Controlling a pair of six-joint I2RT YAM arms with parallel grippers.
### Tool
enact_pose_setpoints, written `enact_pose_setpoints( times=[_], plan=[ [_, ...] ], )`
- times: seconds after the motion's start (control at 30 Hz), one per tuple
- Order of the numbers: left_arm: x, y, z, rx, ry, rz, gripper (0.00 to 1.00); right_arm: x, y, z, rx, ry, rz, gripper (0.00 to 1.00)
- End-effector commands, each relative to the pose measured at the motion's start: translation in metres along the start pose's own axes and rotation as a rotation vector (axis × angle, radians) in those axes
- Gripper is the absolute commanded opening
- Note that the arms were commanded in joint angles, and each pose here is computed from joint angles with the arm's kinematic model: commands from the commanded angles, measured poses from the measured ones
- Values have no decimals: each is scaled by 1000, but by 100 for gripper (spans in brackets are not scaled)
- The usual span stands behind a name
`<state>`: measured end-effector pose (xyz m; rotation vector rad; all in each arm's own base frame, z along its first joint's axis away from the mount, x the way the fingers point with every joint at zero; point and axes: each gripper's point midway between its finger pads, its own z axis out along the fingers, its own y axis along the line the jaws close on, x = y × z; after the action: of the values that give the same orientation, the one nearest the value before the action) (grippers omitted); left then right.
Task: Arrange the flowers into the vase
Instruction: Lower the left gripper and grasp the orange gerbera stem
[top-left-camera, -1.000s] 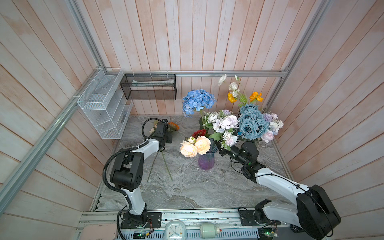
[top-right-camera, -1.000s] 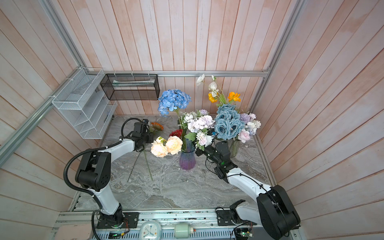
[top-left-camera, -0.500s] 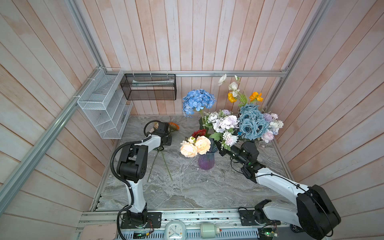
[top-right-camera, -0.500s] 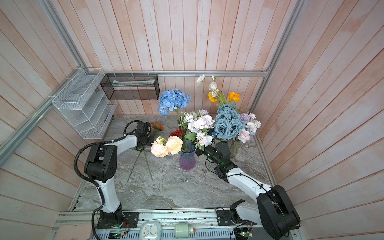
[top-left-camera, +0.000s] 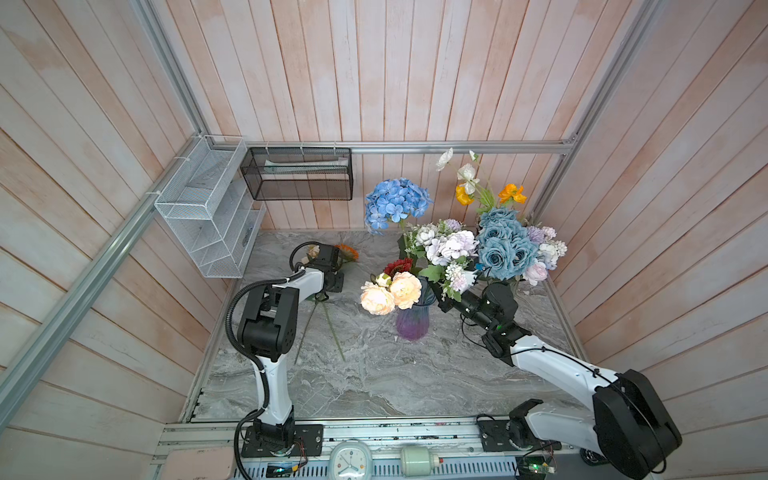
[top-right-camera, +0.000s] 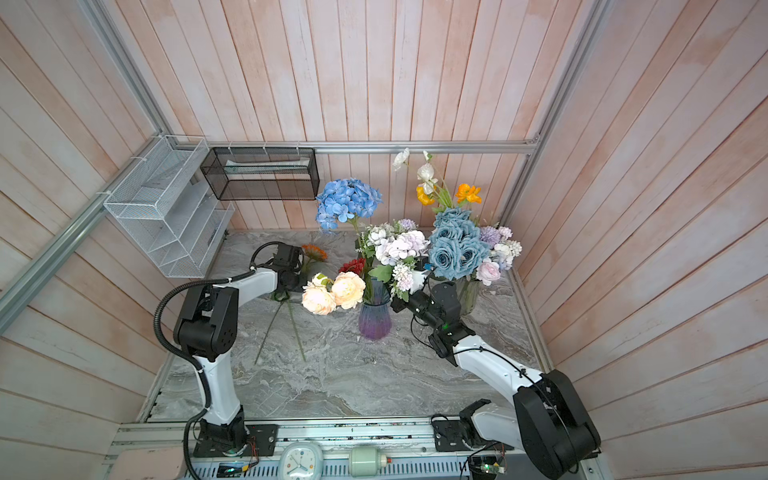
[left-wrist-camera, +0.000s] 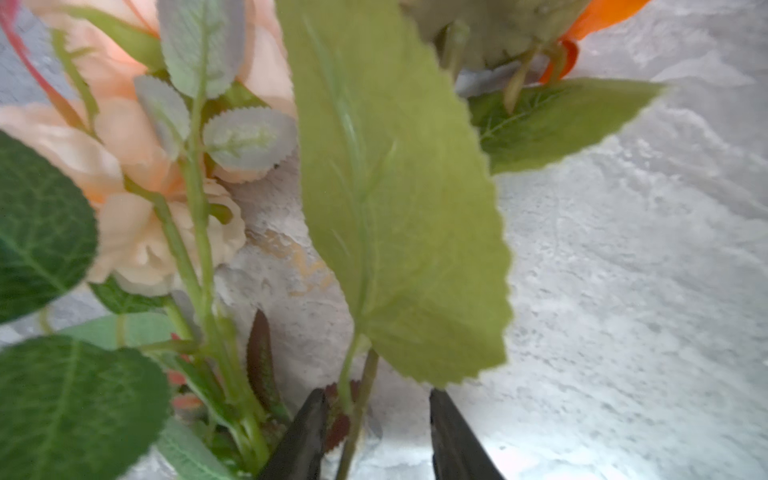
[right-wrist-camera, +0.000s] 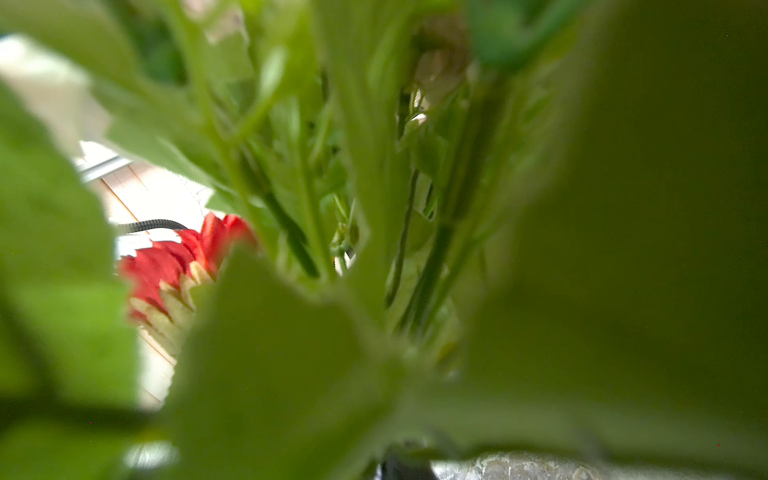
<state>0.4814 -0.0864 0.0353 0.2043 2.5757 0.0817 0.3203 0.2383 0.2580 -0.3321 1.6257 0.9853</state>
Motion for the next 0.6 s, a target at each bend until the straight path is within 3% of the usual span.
enact_pose_setpoints(
  times=[0.0,0.3,0.43,0.57],
  plan=[
    [10,-8,5,21,33,2,41,-10,6,3,-23,-24,-20,13],
    [11,-9,15,22,53,10,38,-10,6,2,-19,-23,-22,13],
    [8,-12,18,33,64,8,20,-11,7,2,-19,-21,-26,13],
    [1,-13,11,48,40,-12,15,-14,8,3,-21,-26,-33,13]
  ],
)
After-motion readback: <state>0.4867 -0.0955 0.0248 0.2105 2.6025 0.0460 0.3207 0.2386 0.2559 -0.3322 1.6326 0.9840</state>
